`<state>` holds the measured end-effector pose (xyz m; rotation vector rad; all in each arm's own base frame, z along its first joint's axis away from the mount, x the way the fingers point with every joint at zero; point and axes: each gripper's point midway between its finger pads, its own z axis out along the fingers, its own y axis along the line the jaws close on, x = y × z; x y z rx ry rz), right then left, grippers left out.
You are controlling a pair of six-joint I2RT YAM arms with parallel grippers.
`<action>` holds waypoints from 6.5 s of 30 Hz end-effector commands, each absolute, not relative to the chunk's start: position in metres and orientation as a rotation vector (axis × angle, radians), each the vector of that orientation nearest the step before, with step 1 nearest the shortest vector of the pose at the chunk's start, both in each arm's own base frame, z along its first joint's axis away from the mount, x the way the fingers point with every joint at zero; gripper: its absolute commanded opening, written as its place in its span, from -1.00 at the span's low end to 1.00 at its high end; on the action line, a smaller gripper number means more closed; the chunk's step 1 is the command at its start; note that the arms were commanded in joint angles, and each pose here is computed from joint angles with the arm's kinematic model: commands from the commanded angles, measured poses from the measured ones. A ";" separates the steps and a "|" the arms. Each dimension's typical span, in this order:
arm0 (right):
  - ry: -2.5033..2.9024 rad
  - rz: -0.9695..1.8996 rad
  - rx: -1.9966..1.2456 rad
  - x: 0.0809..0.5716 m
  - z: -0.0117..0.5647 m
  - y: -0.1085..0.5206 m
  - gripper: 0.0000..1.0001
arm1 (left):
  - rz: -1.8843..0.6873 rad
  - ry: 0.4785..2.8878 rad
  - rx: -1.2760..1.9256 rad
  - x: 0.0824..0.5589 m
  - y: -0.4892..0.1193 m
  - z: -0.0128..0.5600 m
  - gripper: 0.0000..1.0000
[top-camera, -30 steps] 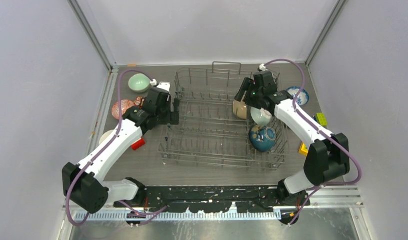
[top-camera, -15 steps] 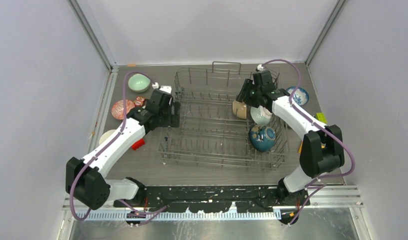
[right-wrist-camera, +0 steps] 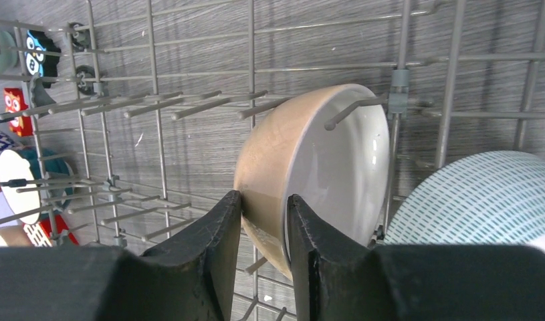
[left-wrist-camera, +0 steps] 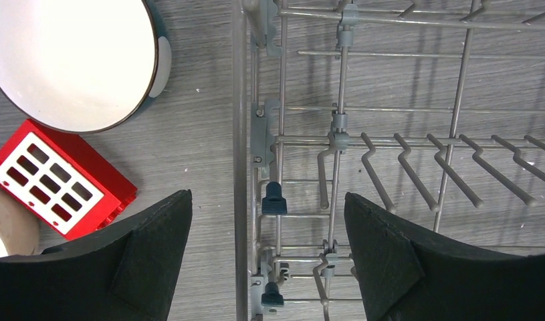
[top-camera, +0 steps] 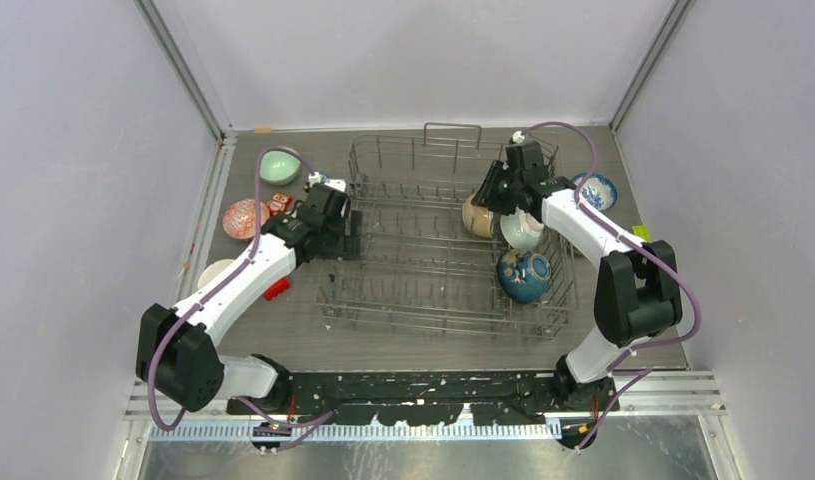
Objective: Unload the bowls from the dish rack
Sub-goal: Pick up the bowl from the dish rack, then place the bowl with the bowl.
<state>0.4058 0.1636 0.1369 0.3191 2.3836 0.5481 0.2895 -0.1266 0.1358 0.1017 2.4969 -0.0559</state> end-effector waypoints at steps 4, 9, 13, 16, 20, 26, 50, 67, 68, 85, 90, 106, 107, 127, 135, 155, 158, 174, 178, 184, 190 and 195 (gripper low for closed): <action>2.332 0.805 0.277 0.413 0.155 0.206 -0.40 | -0.091 2.499 0.096 0.292 -0.133 0.135 0.68; 2.323 0.858 0.285 0.414 0.154 0.210 -0.70 | -0.086 2.509 0.098 0.293 -0.133 0.131 0.67; 2.275 0.940 0.256 0.415 0.171 0.216 -0.97 | -0.081 2.512 0.092 0.293 -0.133 0.129 0.66; 2.222 1.046 0.244 0.415 0.189 0.223 -0.98 | -0.077 2.519 0.084 0.294 -0.133 0.126 0.66; 2.151 1.137 0.217 0.413 0.216 0.227 -0.98 | -0.078 2.529 0.076 0.296 -0.135 0.122 0.64; 2.078 1.221 0.221 0.409 0.247 0.223 -0.98 | -0.078 2.538 0.064 0.297 -0.136 0.119 0.62; 2.039 1.312 0.273 0.407 0.243 0.218 -0.98 | -0.106 2.423 -0.095 0.322 -0.099 0.171 0.86; 1.921 1.467 0.254 0.399 0.295 0.226 -0.98 | -0.155 2.513 -0.143 0.330 -0.113 0.126 -0.99; 1.920 1.466 0.253 0.398 0.297 0.226 -0.98 | -0.146 2.517 -0.150 0.331 -0.112 0.124 -0.99; 1.854 1.554 0.223 0.387 0.326 0.230 -0.98 | -0.121 2.531 -0.190 0.334 -0.111 0.118 -0.99; 1.803 1.583 0.189 0.382 0.346 0.232 -0.98 | -0.143 2.522 -0.201 0.336 -0.113 0.124 -1.00; 1.783 1.439 -0.072 0.331 0.415 0.256 -0.98 | -0.281 2.425 -0.216 0.336 -0.125 0.182 0.45; 1.783 1.420 -0.091 0.327 0.419 0.257 -0.98 | -0.288 2.410 -0.217 0.335 -0.125 0.189 0.57; 1.796 0.581 -0.784 0.198 0.418 0.272 -0.98 | -0.636 1.991 -0.129 0.276 -0.134 0.357 0.99; 1.609 0.247 -1.170 0.152 0.376 0.278 -0.98 | -0.939 1.962 0.089 0.252 -0.179 0.368 1.00; 1.106 -0.166 -2.019 0.017 0.275 0.264 -0.98 | -0.914 1.806 0.932 0.171 -0.228 0.366 0.99; 1.077 -0.200 -2.046 0.014 0.266 0.260 -0.99 | -0.845 1.845 1.069 0.151 -0.240 0.355 0.99; 1.089 -0.162 -2.060 0.004 0.269 0.271 -0.98 | -0.359 2.010 1.536 0.111 -0.276 0.299 0.60; 1.090 -0.164 -2.053 0.004 0.267 0.272 -0.98 | -0.357 2.011 1.559 0.110 -0.283 0.297 0.44; 1.093 -0.161 -2.041 0.004 0.267 0.274 -0.98 | -0.366 2.026 1.596 0.104 -0.294 0.287 0.41; 1.080 -0.164 -2.027 0.005 0.271 0.277 -0.98 | -0.376 2.045 1.631 0.096 -0.302 0.275 0.22; 1.076 -0.173 -2.028 0.005 0.270 0.278 -0.98 | -0.388 2.054 1.629 0.095 -0.306 0.271 -0.15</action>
